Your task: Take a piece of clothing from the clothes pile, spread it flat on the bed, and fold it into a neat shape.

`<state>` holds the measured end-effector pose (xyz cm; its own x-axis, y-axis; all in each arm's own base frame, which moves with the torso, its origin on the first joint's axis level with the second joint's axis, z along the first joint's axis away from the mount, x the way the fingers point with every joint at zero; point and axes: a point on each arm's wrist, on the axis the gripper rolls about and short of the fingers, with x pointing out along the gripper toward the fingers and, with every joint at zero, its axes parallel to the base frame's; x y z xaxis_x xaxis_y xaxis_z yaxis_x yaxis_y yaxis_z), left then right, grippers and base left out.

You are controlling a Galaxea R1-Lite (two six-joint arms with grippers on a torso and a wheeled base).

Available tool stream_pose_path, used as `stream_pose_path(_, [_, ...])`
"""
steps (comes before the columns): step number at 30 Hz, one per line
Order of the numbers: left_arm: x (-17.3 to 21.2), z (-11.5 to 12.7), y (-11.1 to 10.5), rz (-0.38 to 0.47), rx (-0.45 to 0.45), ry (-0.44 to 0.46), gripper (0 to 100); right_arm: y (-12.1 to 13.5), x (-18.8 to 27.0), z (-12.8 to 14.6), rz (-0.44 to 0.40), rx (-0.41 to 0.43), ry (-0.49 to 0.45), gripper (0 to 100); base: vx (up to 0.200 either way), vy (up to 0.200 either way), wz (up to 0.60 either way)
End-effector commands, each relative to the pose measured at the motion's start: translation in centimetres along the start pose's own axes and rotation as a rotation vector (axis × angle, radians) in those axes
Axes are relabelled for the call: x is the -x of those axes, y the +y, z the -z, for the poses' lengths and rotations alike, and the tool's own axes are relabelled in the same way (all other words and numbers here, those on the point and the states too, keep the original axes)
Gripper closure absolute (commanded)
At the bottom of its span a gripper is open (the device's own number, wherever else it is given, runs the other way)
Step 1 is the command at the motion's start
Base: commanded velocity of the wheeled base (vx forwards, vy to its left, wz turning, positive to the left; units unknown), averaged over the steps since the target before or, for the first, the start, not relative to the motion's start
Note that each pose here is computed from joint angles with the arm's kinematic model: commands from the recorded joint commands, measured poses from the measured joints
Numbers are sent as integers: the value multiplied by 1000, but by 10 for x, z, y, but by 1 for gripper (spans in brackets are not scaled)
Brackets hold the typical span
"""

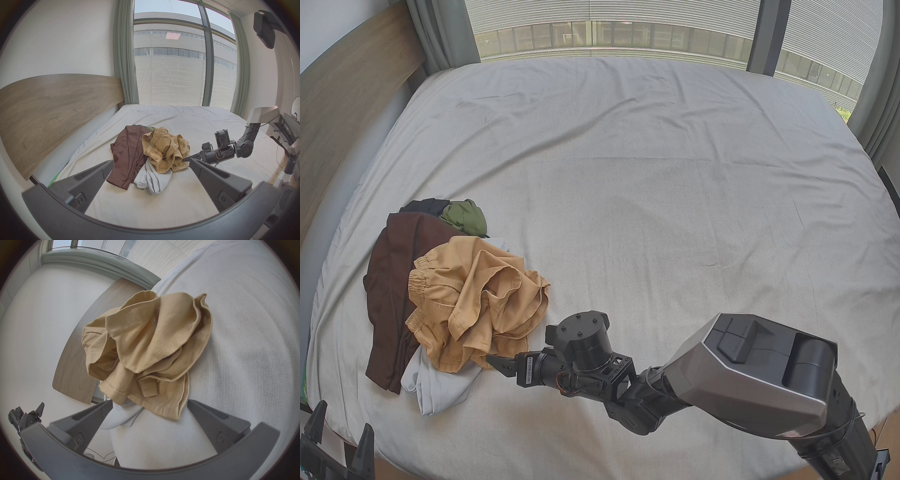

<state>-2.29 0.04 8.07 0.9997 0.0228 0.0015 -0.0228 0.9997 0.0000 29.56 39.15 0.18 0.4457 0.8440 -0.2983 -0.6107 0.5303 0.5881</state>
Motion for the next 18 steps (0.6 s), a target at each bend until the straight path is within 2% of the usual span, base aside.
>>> stream_pose_path(1, [0, 5, 0, 0, 0, 1, 0, -3, -4, 3, 3, -1, 1, 0, 0, 0, 0])
stream_pose_path(5, [0, 5, 0, -2, 0, 1, 0, -4, -6, 4, 2, 0, 0, 0, 0, 0, 0])
stream_pose_path(6, [0, 5, 0, -2, 0, 1, 0, -5, -7, 4, 7, -1, -1, 100, 0, 0, 0])
stream_pose_path(18, [0, 5, 0, 0, 0, 1, 0, -11, -11, 5, 37, -4, -23, 100, 0, 0, 0])
